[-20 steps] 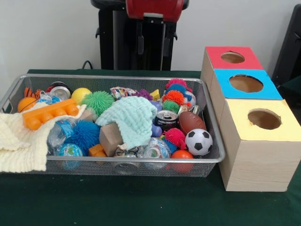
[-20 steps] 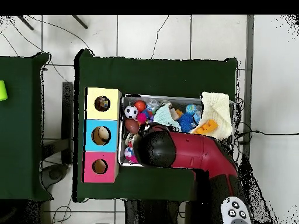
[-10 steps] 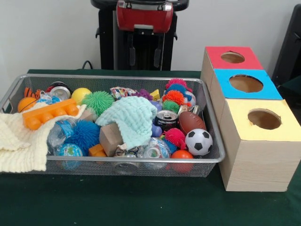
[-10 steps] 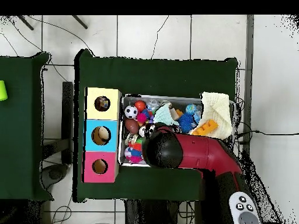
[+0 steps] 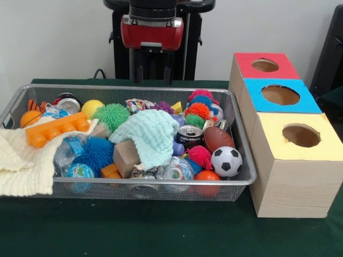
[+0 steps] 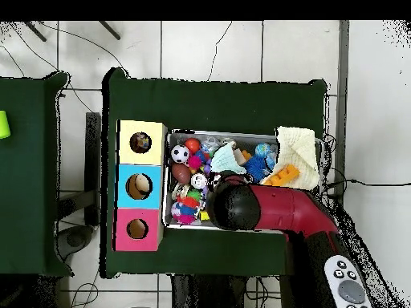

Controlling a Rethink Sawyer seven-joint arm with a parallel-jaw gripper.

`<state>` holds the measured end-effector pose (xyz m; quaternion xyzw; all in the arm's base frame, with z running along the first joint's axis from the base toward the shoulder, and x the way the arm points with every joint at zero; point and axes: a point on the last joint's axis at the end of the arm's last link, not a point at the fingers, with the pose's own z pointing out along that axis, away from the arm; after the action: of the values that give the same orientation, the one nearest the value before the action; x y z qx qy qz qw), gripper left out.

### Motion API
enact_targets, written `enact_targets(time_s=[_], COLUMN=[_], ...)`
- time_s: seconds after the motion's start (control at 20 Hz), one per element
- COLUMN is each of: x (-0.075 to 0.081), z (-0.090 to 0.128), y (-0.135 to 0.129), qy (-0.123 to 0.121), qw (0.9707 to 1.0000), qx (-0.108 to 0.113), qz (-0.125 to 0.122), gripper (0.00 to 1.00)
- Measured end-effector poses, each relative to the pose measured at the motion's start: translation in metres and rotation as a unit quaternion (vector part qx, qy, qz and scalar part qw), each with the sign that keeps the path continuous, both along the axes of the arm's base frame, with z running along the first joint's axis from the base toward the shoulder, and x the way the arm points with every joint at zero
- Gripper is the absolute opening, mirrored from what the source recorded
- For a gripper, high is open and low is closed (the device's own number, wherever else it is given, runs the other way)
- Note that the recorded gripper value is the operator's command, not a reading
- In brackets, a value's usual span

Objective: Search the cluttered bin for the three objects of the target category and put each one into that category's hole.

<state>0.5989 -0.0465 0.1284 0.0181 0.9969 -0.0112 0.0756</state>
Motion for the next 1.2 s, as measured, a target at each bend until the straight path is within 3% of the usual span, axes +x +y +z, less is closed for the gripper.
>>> enact_targets(time_s=[0.5,0.9,1.2], x=[-0.007,-0.006,-0.006], z=[-0.011,-0.013,-0.021], y=[-0.016,-0.012,-0.001], qy=[0.005,0.004,-0.01], qw=[0.9999,0.9998,0.999], qx=[-0.004,-0.003,-0.01], qz=[0.012,0.018,0.042], gripper=[1.0,1.0,1.0])
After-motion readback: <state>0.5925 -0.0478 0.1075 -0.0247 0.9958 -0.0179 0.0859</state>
